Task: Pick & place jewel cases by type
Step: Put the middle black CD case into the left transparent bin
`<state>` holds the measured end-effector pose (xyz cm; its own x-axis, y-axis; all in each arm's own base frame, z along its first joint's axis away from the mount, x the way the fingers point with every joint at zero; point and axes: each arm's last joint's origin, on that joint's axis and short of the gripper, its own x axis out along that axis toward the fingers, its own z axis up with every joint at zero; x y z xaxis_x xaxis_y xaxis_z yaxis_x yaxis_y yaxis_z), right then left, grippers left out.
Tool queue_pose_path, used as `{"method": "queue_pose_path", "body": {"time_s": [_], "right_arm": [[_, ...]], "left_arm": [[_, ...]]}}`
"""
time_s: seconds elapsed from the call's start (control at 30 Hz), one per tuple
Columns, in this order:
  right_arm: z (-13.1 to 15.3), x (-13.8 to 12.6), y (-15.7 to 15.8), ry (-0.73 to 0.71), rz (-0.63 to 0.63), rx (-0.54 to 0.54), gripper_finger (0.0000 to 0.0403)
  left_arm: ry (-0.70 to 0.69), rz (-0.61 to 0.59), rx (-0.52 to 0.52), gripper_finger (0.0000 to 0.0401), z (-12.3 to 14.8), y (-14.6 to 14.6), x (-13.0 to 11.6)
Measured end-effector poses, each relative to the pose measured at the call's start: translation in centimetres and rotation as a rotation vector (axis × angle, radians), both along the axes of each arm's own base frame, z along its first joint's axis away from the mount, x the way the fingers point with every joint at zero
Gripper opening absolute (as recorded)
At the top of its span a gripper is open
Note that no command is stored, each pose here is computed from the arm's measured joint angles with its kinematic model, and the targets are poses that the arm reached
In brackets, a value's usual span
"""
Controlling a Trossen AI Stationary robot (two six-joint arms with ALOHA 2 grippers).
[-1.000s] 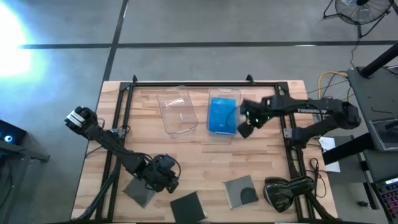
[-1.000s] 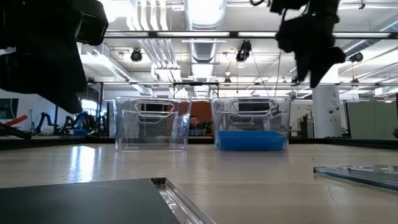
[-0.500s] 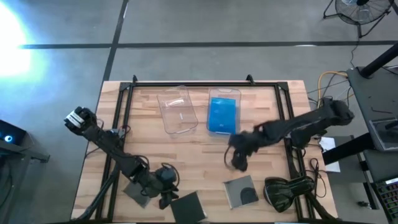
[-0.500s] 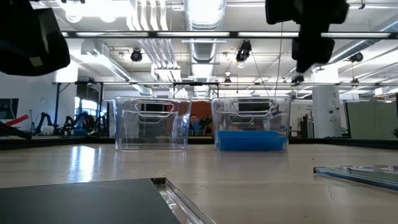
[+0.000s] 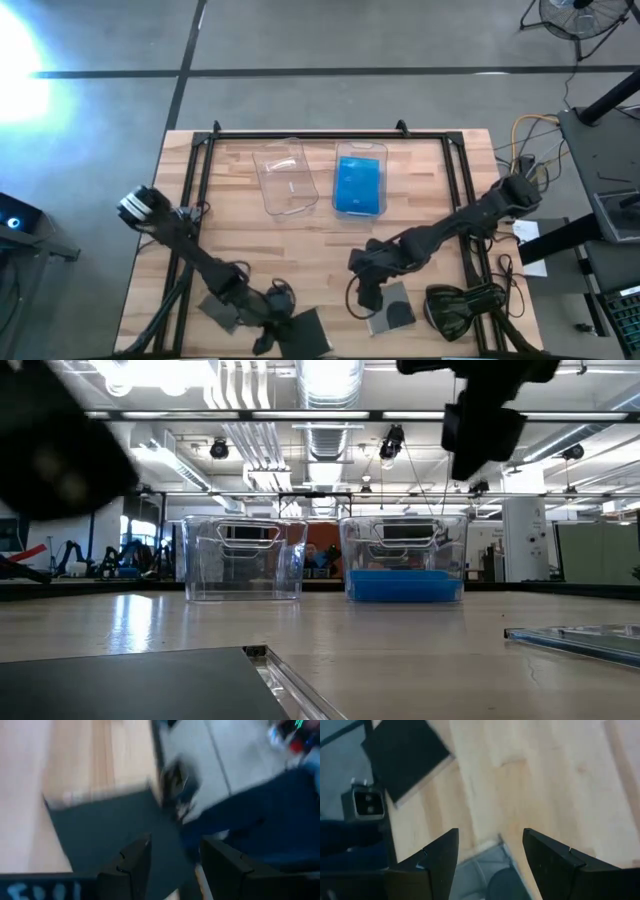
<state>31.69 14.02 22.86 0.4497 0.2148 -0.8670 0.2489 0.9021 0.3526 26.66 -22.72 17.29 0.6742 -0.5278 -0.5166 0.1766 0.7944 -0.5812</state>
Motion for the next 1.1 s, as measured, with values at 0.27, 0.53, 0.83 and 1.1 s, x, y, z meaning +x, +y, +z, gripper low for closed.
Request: {"method": "queue_pose_path", "body": {"time_s": [0.27, 0.53, 0.83, 1.1], "right_arm": [[0.8, 0.1, -0.6, -0.03, -0.061, -0.014, 0.0214], [0.5, 0.2, -1.0, -0.029, -0.117, -0.037, 0.0214], [-0.7, 0.2, -2.9, 0.065, -0.436, 0.074, 0.0214], [-5.6, 1.1, -3.7, 0.029, -0.675, 0.397, 0.0215]], "left_arm": [[0.003, -0.084, 0.072, 0.0147, -2.1, -2.2, 1.6], [0.162, -0.089, 0.333, 0.0147, -5.0, -0.1, 1.7], [0.088, 0.34, 0.414, 0.0147, 0.5, 4.4, 1.8], [0.406, 0.782, 0.307, 0.0147, 2.3, 7.9, -3.1]]}}
